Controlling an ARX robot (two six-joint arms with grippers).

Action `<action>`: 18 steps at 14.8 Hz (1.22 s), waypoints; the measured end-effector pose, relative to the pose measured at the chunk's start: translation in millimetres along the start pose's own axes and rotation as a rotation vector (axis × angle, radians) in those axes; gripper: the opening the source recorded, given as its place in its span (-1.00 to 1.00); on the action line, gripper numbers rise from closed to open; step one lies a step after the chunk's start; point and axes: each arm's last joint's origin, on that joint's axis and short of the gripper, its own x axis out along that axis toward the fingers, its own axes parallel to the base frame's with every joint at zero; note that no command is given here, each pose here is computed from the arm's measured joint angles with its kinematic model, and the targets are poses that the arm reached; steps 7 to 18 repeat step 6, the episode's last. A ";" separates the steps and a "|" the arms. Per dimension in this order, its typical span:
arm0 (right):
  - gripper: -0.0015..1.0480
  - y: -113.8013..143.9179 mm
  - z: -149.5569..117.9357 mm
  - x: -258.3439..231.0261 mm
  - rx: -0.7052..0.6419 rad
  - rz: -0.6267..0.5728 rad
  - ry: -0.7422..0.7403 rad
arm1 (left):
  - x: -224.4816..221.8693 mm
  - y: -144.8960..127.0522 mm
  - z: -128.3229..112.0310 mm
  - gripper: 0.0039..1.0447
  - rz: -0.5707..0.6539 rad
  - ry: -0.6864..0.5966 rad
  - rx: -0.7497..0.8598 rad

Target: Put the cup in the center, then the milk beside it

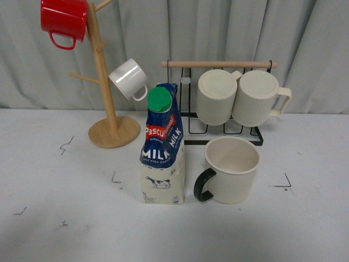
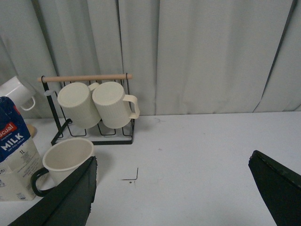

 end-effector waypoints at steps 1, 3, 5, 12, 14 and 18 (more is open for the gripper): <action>0.87 0.0 0.0 0.0 0.000 0.000 0.000 | 0.0 0.0 0.0 0.65 0.000 0.000 0.000; 0.87 0.0 0.0 0.0 0.000 0.000 0.000 | 0.0 0.0 0.0 0.87 0.000 0.000 0.001; 0.87 0.0 0.0 0.0 0.000 0.000 0.000 | 0.0 0.0 0.0 0.88 0.000 0.000 0.001; 0.87 0.0 0.0 0.0 0.000 0.000 0.000 | 0.0 0.0 0.0 0.88 0.000 0.000 0.001; 0.87 0.0 0.0 0.0 0.000 0.000 0.000 | 0.0 0.0 0.0 0.88 0.000 0.000 0.001; 0.87 0.0 0.0 0.0 0.000 0.000 0.000 | 0.0 0.0 0.0 0.88 0.000 0.000 0.001</action>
